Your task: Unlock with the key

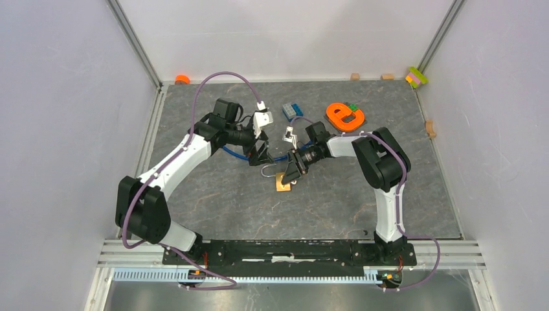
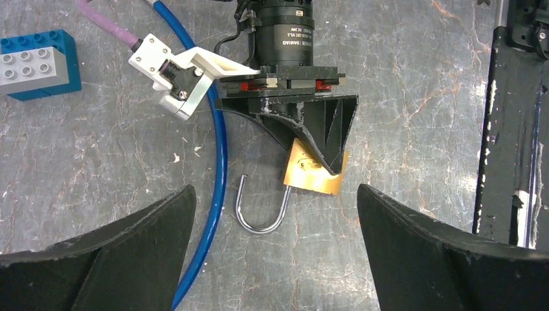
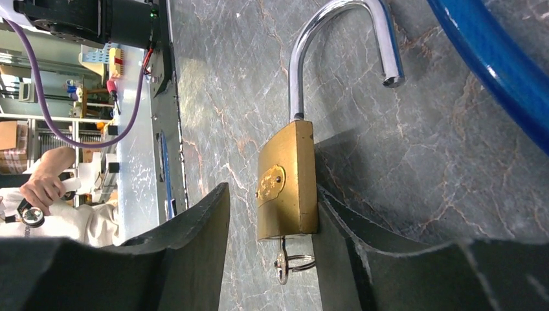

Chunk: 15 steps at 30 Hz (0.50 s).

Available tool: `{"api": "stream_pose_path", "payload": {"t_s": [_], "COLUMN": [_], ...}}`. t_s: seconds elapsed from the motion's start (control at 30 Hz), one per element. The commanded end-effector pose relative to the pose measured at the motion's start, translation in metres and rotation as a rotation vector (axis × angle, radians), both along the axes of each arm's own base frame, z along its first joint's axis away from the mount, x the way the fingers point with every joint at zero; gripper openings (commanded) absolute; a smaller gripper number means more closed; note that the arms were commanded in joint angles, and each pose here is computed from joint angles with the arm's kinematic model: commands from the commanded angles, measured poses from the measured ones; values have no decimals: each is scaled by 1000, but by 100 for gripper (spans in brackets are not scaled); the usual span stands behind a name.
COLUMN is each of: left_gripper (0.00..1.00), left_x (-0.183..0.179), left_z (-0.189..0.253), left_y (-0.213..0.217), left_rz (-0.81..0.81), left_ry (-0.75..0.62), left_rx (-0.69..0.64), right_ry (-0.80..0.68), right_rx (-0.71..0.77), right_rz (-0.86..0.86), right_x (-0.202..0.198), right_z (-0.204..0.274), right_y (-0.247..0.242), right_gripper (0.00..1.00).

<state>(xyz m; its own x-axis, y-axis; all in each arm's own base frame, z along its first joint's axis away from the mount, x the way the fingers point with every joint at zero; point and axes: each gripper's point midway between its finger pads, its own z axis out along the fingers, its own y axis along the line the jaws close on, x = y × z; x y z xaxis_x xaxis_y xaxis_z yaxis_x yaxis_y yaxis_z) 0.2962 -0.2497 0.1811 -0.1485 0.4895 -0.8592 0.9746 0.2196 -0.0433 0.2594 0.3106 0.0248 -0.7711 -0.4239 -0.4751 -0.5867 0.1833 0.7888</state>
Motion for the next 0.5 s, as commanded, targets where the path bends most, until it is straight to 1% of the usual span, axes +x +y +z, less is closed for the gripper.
{"api": "stream_pose_path", "payload": {"t_s": [0.0, 0.07, 0.2, 0.47], "left_gripper": [100, 100, 100, 100], "left_x": [5, 5, 16, 24], "left_z": [5, 5, 7, 19], "left_y": [1, 1, 2, 7], "left_rz": [18, 22, 91, 148], "left_ry": [-21, -21, -41, -110], "left_rx": [-14, -11, -26, -43], "right_ry": [-99, -112, -158, -257], "right_rx": [-174, -200, -245, -316], "right_rz": [-38, -38, -64, -71], "right_x": [15, 16, 21, 38], "right_z": [-29, -30, -29, -24], "right_y": [-23, -28, -42, -58], "right_gripper": [55, 57, 61, 65]}}
